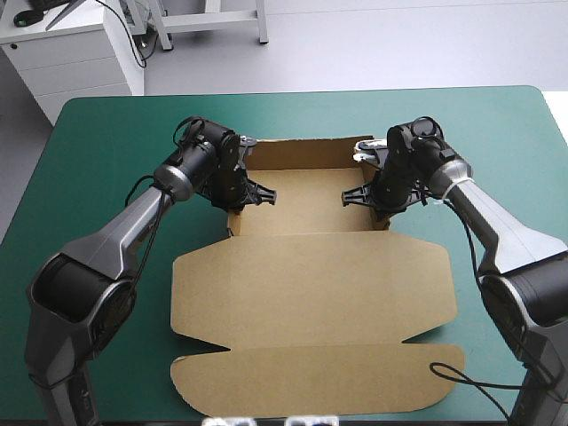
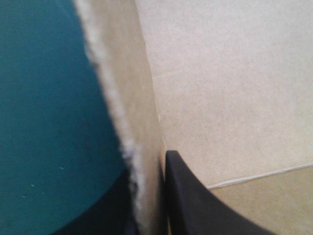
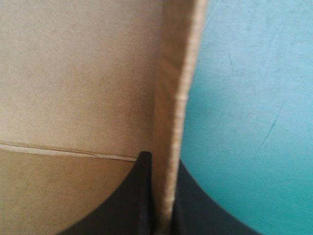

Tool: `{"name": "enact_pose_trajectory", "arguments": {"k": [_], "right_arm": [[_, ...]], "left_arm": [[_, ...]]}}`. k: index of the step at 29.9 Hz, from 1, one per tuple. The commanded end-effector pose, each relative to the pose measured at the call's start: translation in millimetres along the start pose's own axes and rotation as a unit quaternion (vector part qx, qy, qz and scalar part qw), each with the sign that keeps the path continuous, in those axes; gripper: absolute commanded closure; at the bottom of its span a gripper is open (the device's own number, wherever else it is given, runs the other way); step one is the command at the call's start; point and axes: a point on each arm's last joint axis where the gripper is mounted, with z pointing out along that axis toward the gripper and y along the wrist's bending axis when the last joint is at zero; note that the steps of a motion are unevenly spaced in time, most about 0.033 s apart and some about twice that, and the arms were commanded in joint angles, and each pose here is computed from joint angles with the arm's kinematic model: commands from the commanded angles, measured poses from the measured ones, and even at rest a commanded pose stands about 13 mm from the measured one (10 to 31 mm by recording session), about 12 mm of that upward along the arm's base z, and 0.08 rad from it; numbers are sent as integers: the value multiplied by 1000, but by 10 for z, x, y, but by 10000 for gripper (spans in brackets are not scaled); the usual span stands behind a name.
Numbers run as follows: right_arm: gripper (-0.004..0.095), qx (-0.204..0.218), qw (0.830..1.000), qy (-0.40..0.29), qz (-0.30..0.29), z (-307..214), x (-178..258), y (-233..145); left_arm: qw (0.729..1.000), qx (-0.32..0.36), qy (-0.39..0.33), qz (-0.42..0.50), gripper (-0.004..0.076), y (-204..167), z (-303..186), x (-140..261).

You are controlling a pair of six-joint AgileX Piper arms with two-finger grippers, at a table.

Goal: Fold the box

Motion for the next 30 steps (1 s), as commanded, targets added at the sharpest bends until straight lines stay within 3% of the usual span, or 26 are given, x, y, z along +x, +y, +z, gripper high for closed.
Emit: {"name": "enact_pose_trajectory", "arguments": {"k": [1,5,8,14,17,23,27,30], "right_arm": [[898,-9,999,-40,-9,-245,-18,22],[803,-11,999,-39,-11,-245,-17,27],[667,-11,999,-39,-11,-245,-18,27],[301,-14,998,-56,-11,-252,-49,32],[175,-15,997,-68,-11,-255,-70,35],[151,-18,995,-93,-11,-278,-108,40],[152,-18,992,-121,-13,-403,-168,41],[152,-7,991,-136,-18,-596,-217,36]], "left_arm": [[1000,14,-17,9,549,-23,-317,48],[1000,14,-17,9,377,-23,-317,48],[1000,14,-17,9,297,-23,-317,48],[1000,14,-17,9,291,-23,-317,48],[1000,11,-19,10,291,-18,-323,44],[998,-35,-49,22,291,66,-416,-25],[988,-70,-137,24,291,142,-858,-188],[977,-56,-206,13,292,152,-1277,-245]]}}
